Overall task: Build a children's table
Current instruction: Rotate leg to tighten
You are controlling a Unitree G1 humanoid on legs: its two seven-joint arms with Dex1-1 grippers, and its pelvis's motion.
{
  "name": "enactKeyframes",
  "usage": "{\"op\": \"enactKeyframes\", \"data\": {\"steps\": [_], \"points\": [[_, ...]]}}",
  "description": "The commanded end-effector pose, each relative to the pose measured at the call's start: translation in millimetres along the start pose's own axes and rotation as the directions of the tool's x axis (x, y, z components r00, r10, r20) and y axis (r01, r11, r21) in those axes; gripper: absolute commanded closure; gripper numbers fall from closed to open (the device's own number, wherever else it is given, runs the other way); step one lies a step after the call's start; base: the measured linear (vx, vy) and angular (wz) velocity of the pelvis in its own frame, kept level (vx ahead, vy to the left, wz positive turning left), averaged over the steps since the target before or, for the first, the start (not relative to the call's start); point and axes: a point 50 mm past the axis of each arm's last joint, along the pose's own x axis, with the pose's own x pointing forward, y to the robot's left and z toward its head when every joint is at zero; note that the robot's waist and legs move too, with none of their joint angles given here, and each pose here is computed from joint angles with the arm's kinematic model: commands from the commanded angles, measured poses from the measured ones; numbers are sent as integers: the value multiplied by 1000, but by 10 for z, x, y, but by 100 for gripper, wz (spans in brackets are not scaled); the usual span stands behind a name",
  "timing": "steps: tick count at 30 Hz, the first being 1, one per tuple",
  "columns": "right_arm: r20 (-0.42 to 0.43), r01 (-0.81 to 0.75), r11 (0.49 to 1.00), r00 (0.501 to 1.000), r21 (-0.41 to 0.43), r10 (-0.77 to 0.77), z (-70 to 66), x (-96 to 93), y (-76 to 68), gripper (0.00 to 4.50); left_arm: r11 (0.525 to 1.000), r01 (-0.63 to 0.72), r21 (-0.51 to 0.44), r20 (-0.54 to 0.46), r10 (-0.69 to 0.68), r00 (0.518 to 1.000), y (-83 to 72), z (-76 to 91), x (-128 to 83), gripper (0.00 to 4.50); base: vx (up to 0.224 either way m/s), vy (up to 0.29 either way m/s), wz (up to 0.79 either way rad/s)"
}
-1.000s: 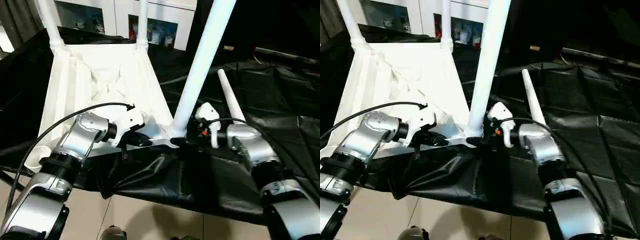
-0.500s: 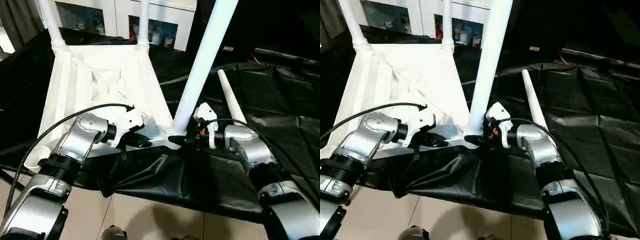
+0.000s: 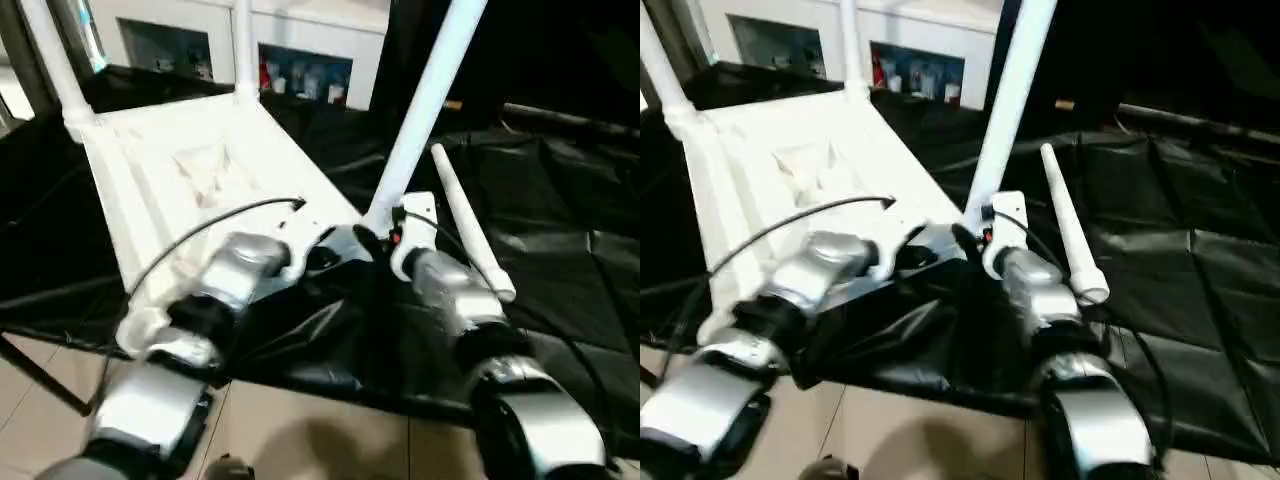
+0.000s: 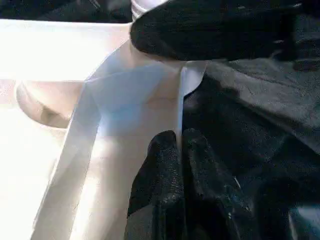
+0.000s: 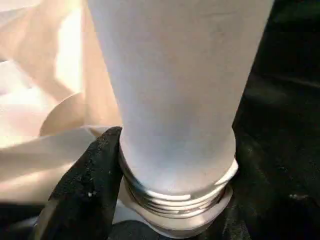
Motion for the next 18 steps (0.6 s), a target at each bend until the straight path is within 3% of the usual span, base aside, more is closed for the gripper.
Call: {"op": "enactKeyframes", "data": {"steps": [1,6,8,10,12,14,18], "points": [[-99,-68,994,992,87,77,-282,14,236,118,1000,8,-1,67,-8,998,-113,186,92,450,0,0,0],[-58,-91,996,994,21,92,-148,28,205,61,999,31,28,73,-33,997,-82,175,62,450,0,0,0],[-39,-165,980,986,-110,162,-50,-2,114,61,996,72,52,81,-76,994,-44,118,-7,450,0,0,0],[-41,-195,970,981,-148,191,-25,-21,74,61,995,87,58,80,-92,993,-31,90,-35,450,0,0,0],[-84,-239,942,971,-234,225,9,-78,-48,61,985,163,63,138,-171,976,-38,80,-114,450,0,0,0],[-110,-311,910,950,-275,291,131,-187,-223,61,961,260,95,173,-273,946,-19,36,-261,450,0,0,0],[-165,-445,833,896,-328,413,193,-325,-300,61,937,327,126,162,-344,925,19,-34,-406,450,0,0,0]]}}
